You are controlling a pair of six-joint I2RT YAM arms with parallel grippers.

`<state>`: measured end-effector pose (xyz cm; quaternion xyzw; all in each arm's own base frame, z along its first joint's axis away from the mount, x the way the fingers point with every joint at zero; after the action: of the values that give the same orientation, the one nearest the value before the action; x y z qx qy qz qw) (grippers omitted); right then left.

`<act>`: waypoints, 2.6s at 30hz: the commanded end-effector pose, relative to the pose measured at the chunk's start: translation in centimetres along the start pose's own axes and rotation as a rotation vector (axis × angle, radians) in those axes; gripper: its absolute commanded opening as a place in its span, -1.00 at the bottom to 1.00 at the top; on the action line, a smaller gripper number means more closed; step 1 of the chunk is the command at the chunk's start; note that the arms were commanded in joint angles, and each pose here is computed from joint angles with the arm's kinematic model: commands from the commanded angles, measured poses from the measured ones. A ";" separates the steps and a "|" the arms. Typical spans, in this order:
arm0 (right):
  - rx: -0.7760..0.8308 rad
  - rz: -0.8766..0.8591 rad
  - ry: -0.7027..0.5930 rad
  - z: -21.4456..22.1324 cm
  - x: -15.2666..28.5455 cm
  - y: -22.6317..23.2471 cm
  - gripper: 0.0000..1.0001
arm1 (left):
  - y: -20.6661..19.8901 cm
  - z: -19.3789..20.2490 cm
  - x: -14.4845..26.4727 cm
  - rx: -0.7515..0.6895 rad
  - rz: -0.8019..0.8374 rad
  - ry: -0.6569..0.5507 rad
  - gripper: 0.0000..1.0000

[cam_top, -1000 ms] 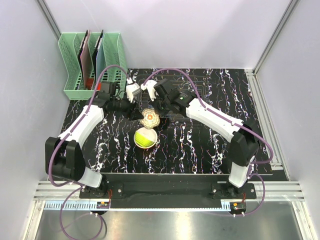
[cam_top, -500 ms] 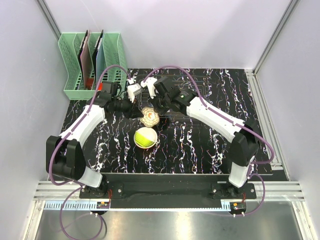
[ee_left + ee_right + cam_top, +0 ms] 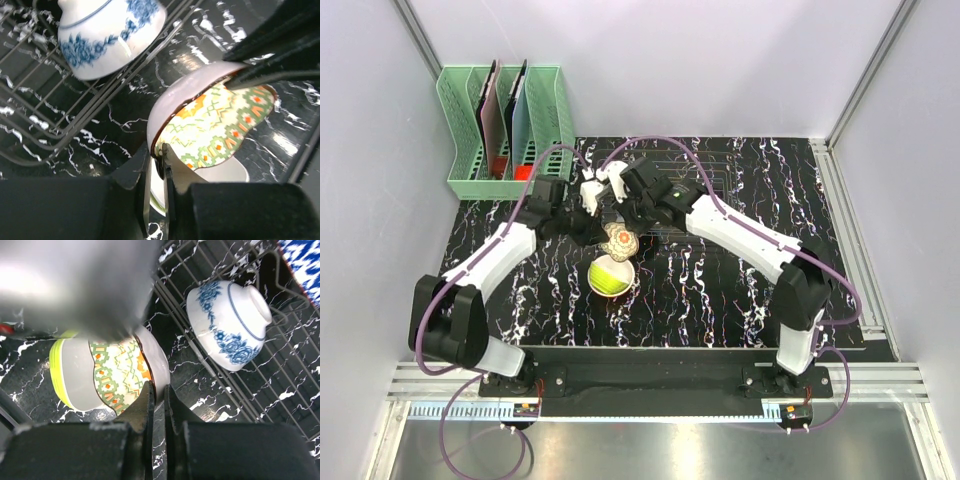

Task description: Load the bowls into the dish rack

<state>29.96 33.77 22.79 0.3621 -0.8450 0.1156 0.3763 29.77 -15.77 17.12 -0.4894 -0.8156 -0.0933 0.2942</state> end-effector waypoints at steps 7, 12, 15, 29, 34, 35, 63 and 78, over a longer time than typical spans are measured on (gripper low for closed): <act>0.049 -0.155 -0.095 -2.7 0.9 4.6 -1.00 | 1.1 -2.7 -0.1 -0.126 -0.246 -0.134 -1.00; 0.062 -0.147 -0.090 -2.4 0.9 4.5 -0.84 | 0.8 -2.9 0.1 -0.125 -0.229 -0.151 -1.00; 0.074 -0.136 -0.089 -2.4 0.9 4.3 -0.60 | 0.4 -3.2 0.3 -0.136 -0.213 -0.165 -1.00; 0.105 -0.120 -0.105 -2.7 2.1 3.9 0.39 | -0.6 -4.2 1.7 -0.168 -0.202 -0.210 -1.00; 0.109 -0.149 -0.125 -2.9 3.7 3.8 0.67 | -0.6 -4.7 2.5 -0.176 -0.191 -0.233 -1.00; 0.105 -0.181 -0.130 -2.9 4.4 3.9 0.70 | -0.7 -4.7 2.7 -0.182 -0.180 -0.235 -1.00; -0.294 -0.780 0.058 -0.9 5.2 0.6 0.93 | -4.0 -6.4 4.9 -0.308 0.053 -0.268 -1.00; -0.314 -0.823 0.087 0.0 5.1 1.0 0.56 | -3.9 -6.6 4.9 -0.310 0.052 -0.270 -1.00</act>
<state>27.63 31.58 25.42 0.5798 -0.6379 -0.1491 0.4844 26.73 -16.46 22.18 -0.5443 -0.8098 -0.1294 0.1765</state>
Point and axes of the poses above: each gripper's point midway between its finger pads, its own x axis back along the fingers, its own y axis along the line the jaws close on, z = x × y, the point moved 5 cm from there along x, back along the fingers, and after that the axes turned 8 degrees about -x, right-handed, at the moved point
